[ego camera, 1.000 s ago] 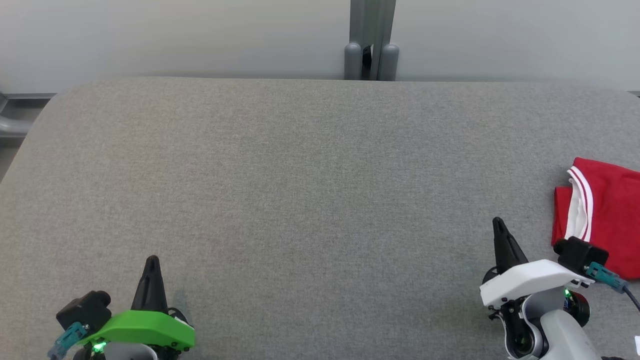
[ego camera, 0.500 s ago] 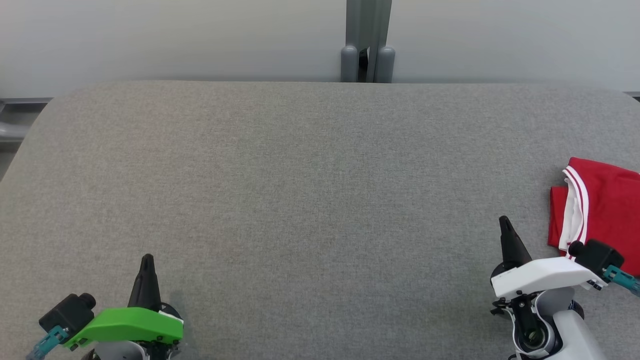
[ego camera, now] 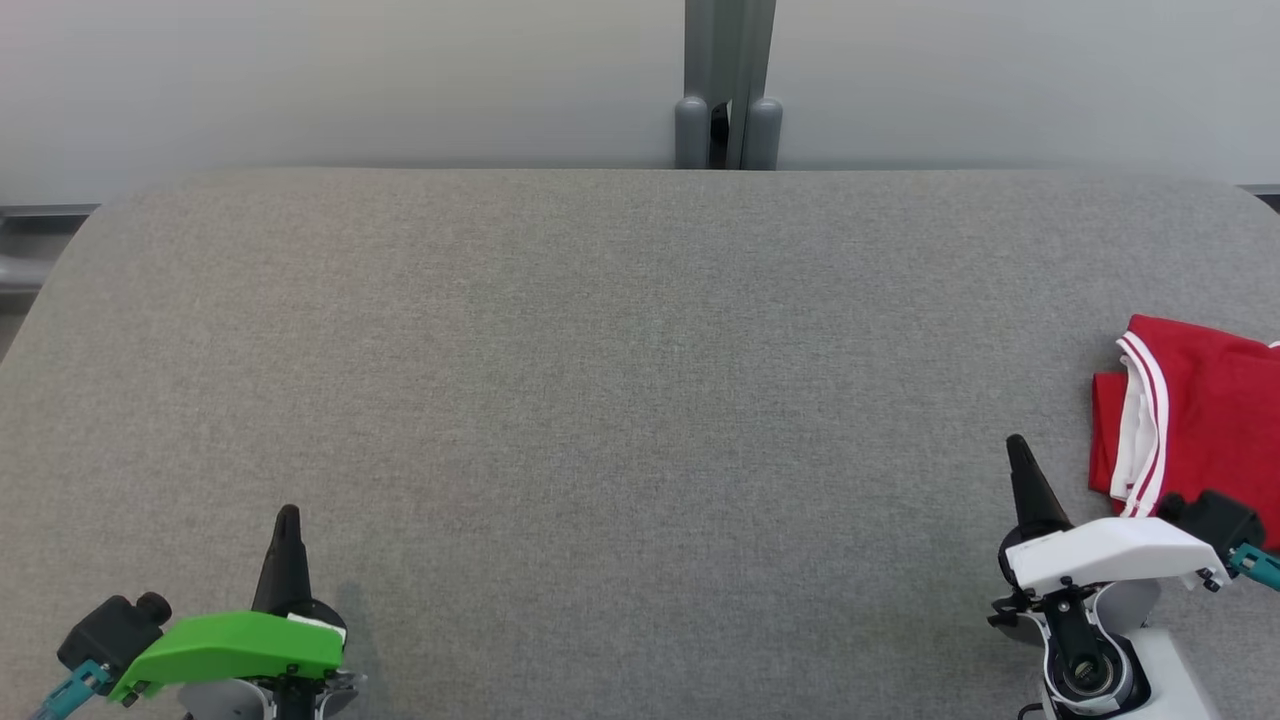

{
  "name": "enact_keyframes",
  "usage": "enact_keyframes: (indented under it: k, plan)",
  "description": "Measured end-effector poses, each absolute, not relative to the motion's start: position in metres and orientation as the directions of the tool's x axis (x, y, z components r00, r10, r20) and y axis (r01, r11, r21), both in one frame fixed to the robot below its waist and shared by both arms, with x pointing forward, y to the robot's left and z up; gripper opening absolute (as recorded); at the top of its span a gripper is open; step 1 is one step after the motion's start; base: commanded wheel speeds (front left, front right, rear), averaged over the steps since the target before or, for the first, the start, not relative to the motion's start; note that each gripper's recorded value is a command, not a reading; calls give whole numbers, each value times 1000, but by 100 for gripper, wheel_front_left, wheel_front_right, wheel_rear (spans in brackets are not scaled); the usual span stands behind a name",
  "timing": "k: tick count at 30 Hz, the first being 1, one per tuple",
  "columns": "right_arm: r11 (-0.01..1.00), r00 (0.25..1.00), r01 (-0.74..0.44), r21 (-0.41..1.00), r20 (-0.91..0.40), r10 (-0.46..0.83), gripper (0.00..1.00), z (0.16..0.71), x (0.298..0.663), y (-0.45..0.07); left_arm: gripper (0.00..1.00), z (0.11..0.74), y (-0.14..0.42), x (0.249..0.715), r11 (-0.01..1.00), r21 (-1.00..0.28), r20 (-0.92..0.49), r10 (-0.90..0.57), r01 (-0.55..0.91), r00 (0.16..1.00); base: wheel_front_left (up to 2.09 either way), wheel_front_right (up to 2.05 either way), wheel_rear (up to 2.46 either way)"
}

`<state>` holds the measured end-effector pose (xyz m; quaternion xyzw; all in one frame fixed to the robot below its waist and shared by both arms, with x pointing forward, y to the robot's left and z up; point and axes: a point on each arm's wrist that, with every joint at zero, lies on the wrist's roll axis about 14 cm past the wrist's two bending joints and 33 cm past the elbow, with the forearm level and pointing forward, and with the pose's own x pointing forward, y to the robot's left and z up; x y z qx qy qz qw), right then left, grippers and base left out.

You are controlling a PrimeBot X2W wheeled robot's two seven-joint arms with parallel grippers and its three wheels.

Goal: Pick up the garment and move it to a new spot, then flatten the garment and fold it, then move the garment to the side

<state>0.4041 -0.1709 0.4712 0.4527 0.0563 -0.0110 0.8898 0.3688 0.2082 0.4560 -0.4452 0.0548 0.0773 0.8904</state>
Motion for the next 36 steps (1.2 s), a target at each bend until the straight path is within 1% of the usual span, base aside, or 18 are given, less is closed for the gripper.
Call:
enact_keyframes:
  k: [13,36]
  plan:
    - [462,995,75,884,-95,21,0,479,403,-177,0,465,207,373,460,-873,-146,71,-162,987,0,0,0]
    - [264,997,64,962,-70,14,0,488,398,-186,0,478,204,379,265,-958,-105,40,-112,994,0,0,0]
